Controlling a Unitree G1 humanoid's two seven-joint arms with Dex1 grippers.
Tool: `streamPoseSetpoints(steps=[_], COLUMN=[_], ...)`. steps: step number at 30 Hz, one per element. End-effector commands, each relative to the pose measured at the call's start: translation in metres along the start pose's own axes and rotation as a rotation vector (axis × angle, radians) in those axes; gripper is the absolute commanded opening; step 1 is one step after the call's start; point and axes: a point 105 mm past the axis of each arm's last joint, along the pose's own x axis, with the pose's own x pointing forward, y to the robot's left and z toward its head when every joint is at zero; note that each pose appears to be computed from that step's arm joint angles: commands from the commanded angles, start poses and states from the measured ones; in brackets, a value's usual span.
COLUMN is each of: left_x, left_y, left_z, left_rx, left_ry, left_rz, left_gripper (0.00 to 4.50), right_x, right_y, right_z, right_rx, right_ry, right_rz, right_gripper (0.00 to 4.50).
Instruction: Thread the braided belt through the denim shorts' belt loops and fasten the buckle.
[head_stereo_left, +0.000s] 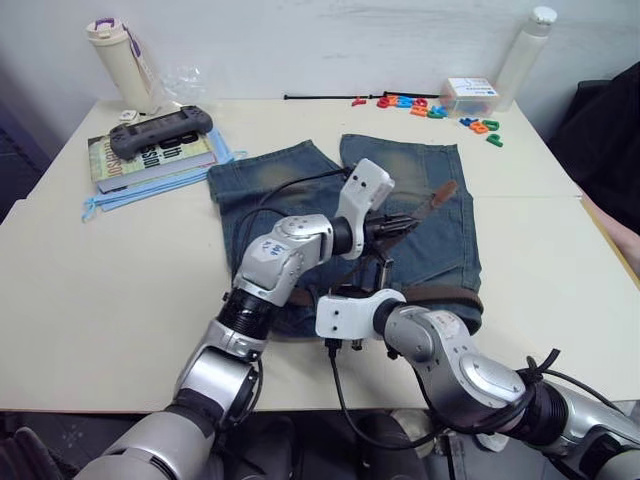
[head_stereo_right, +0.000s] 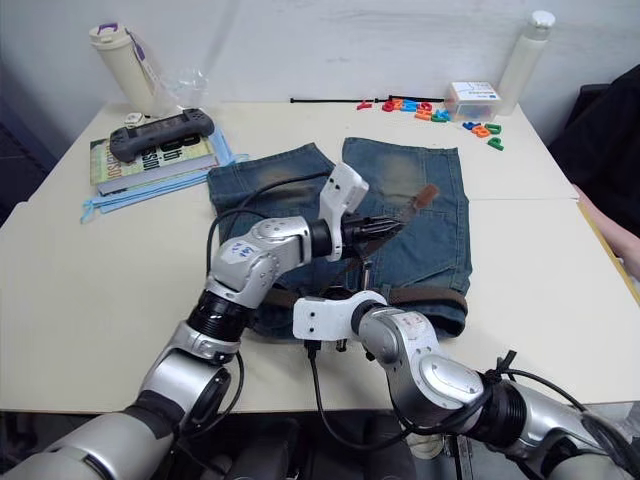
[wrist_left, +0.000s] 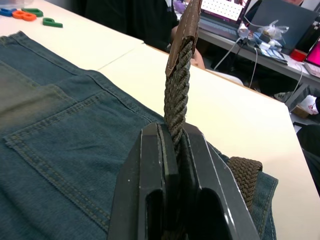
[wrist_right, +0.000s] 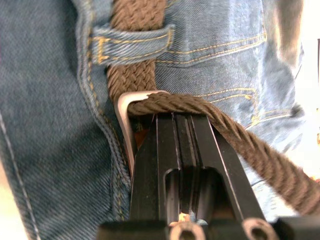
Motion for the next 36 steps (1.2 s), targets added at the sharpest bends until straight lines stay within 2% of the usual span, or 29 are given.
streamPoseSetpoints(steps=[1, 12, 19, 30, 36], left_x=[0.018, 0.038, 0.045, 0.069, 0.061], left_y=[-0.023, -0.022, -0.019, -0.041, -0.032], left_z=[0.05, 0.064, 0.067, 0.063, 0.07], left_rx=[0.135, 0.143, 0.141, 0.143, 0.148], left_ry=[-0.134, -0.151, -0.149, -0.137, -0.185], left_rz=[-0.08, -0.097, -0.099, -0.179, -0.154], left_gripper=[0.0, 0.0, 0.0, 0.0, 0.0], right_x=[0.003, 0.002, 0.003, 0.004, 0.004], right_y=[0.108, 0.128, 0.131, 0.139, 0.14], right_z=[-0.009, -0.011, -0.008, -0.006, -0.011], right_rx=[-0.05, -0.156, -0.222, -0.269, -0.262], right_ry=[0.032, 0.046, 0.036, 0.033, 0.044], right_rz=[0.504, 0.676, 0.699, 0.706, 0.708], right_gripper=[0.02, 0.02, 0.02, 0.02, 0.02])
